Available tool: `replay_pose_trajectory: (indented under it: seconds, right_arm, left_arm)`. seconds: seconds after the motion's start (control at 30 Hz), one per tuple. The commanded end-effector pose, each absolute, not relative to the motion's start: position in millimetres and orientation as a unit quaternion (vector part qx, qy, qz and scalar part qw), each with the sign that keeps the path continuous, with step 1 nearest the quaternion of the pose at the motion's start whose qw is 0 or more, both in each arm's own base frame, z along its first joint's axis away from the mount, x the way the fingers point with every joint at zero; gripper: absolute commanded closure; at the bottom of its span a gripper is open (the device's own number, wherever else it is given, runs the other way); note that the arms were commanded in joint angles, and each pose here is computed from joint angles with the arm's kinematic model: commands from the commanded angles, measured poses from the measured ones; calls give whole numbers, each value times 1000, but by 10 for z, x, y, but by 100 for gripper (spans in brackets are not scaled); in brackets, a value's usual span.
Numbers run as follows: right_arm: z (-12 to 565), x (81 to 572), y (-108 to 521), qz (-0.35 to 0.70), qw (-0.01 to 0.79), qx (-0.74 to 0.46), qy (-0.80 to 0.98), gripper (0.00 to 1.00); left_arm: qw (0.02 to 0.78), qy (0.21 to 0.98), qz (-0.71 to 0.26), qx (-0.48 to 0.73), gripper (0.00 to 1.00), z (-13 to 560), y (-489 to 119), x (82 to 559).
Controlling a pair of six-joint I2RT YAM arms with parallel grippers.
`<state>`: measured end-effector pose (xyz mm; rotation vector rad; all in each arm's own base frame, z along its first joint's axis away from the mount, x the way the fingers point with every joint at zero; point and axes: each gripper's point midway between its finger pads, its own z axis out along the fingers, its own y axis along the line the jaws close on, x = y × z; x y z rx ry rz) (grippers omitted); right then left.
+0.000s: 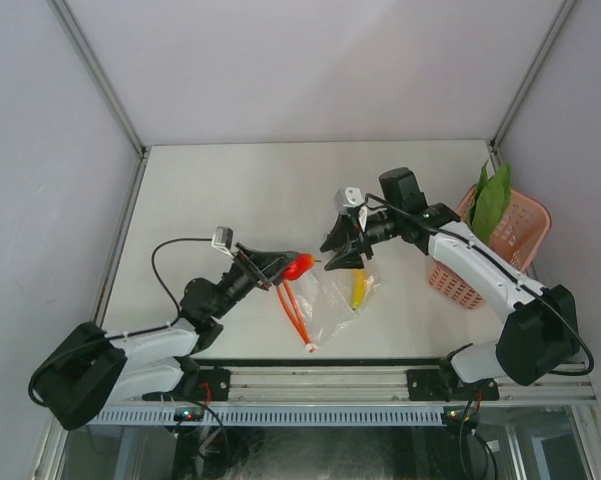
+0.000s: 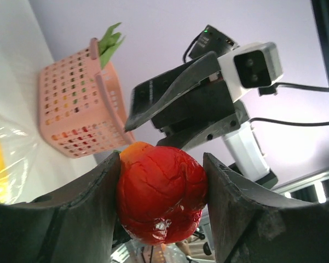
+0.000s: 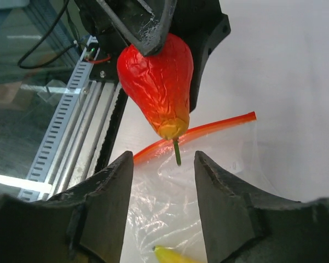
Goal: Open the zip-top bag and remove the fake food
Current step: Pick up the fake fruit from the zipper food storage bag.
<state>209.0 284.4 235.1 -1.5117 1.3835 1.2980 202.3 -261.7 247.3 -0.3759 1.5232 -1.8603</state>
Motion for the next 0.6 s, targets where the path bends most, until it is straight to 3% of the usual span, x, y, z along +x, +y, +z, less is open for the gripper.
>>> replay_pose_trajectory:
  seconds: [0.0, 0.27, 0.57]
  right_arm:
    - [2613, 2044, 2914, 518, 386, -575, 502, 49]
    - [2726, 1996, 2928, 519, 427, -562, 482, 34]
    - [2778, 1913, 2959, 507, 448, -576, 459, 40]
  left_arm:
    - [345, 504, -782, -125, 76, 3100, -2712, 1999]
    - [341, 504, -784, -121, 76, 3167, -2889, 2052]
    - [312, 521, -785, -122, 76, 3069, -3054, 2072]
